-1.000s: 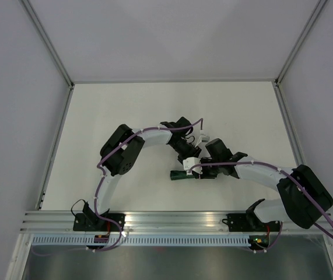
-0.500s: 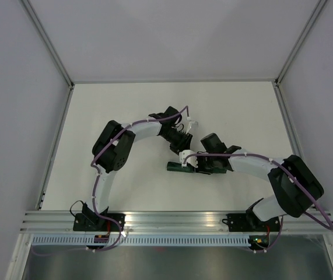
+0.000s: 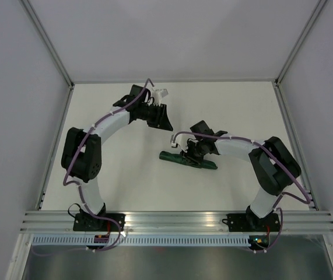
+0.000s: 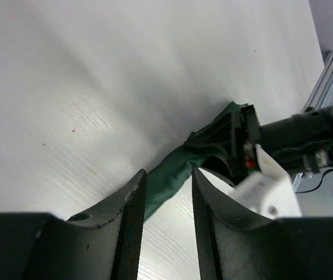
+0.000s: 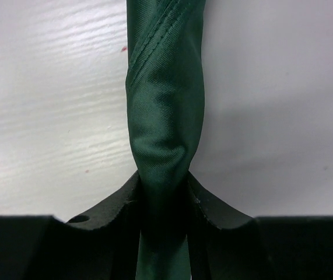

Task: Fold the napkin, place the utensils inside, and roll it up
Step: Roll the napkin at the center of the board.

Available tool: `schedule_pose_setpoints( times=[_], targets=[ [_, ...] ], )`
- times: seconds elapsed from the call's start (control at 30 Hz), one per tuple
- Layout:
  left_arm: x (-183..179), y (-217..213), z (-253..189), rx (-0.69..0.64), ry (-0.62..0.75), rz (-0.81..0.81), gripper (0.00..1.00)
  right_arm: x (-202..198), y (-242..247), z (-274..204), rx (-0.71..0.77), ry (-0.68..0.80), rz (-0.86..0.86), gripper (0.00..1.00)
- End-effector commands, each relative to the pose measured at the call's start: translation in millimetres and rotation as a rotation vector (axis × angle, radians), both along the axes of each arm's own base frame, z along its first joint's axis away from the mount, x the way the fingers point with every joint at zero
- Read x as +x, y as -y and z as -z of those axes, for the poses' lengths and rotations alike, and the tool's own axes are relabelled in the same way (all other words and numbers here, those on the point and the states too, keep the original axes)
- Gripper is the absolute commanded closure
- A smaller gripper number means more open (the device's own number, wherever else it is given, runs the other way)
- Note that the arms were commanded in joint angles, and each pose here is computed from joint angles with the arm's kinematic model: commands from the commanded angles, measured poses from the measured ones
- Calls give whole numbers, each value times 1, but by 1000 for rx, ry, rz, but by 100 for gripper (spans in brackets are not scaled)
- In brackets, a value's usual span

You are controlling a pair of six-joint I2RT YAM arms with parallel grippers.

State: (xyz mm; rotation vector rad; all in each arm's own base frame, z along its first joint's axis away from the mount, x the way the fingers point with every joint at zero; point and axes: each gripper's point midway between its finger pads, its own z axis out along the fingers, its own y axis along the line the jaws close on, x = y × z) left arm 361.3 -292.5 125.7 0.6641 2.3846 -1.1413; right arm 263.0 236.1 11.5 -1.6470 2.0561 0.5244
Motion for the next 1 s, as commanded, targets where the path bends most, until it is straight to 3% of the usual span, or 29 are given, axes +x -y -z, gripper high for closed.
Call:
schedule_pose_setpoints(
  times=[0.0, 0.5, 0.83, 0.97],
  targets=[
    [-3, -8, -41, -38, 44, -87, 59, -8, 14, 29, -109, -164, 145, 62],
    [-62, -36, -96, -96, 141, -130, 58, 53, -21, 59, -85, -316, 616, 61],
    [-62, -66, -32, 9, 67, -385, 58, 86, -39, 61, 46, -371, 845, 60],
    [-44, -69, -9, 19, 61, -478, 58, 93, -44, 65, 61, -390, 884, 60]
  ],
)
